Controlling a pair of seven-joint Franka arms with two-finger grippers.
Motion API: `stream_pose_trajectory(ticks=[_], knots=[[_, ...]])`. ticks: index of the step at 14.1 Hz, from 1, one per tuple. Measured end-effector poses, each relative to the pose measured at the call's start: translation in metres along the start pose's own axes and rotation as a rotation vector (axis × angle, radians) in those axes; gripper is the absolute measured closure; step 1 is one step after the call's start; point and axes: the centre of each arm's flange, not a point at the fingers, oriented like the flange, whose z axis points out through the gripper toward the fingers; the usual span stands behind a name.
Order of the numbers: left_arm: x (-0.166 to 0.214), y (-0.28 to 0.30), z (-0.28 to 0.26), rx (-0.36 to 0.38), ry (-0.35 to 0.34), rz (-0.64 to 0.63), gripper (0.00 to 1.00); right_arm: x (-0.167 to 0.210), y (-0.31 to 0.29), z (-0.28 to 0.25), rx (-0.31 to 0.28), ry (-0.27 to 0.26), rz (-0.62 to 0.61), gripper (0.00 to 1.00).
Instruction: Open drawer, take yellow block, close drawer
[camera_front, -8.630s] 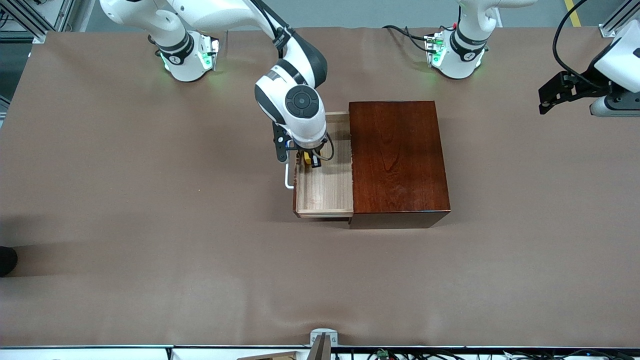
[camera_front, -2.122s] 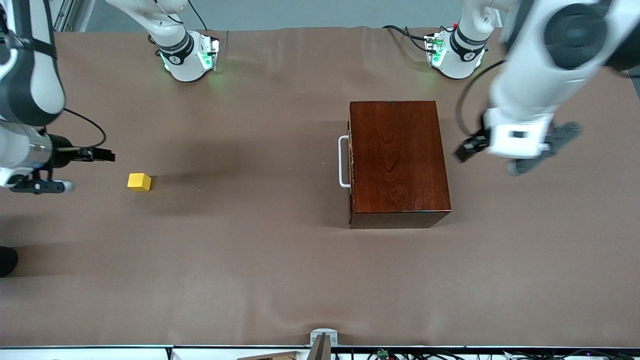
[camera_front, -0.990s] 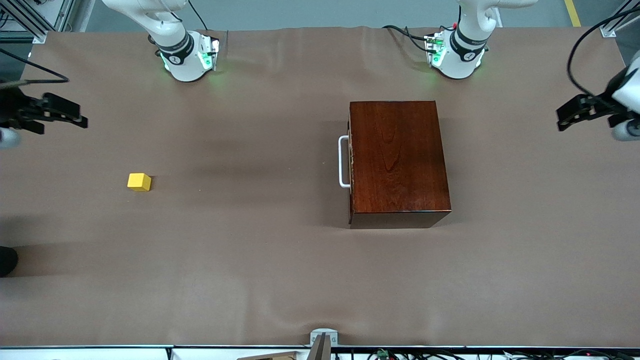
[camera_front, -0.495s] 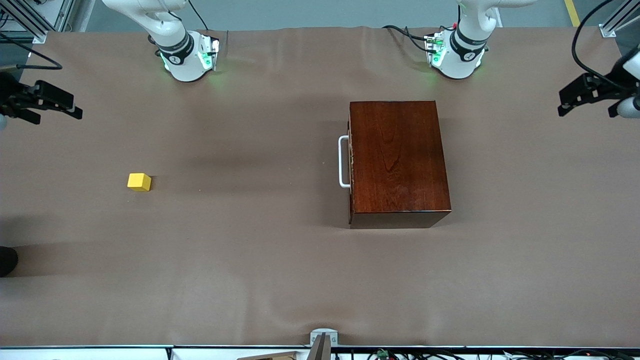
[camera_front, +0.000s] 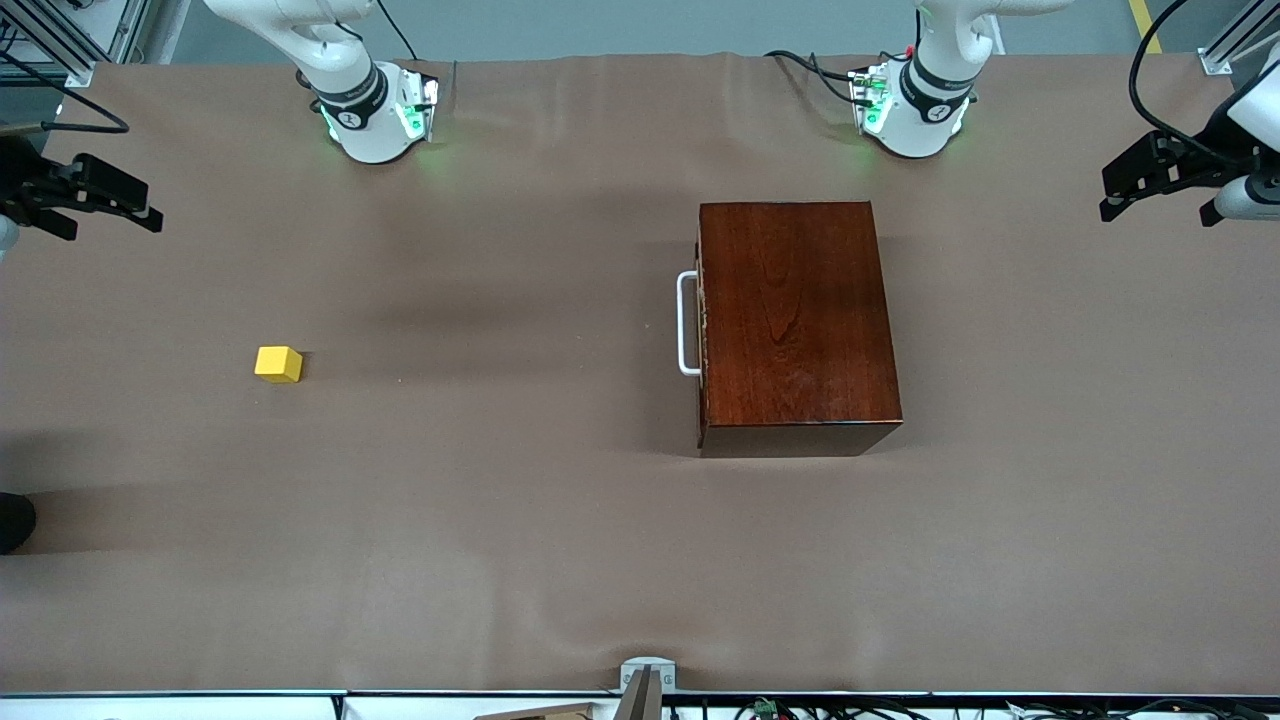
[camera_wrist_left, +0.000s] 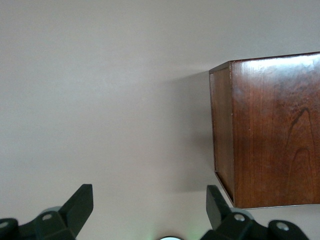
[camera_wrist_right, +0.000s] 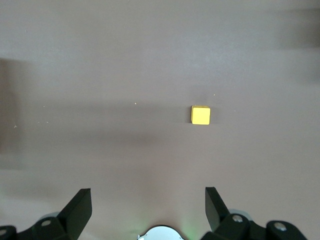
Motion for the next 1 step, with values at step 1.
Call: stream_pose_trajectory(ticks=[1], knots=[[0.0,0.001,-0.0001,-0.001,0.0,0.002,0.0,0.0,0.0002,-0.0001,-0.002,0.0,0.0,0.0]])
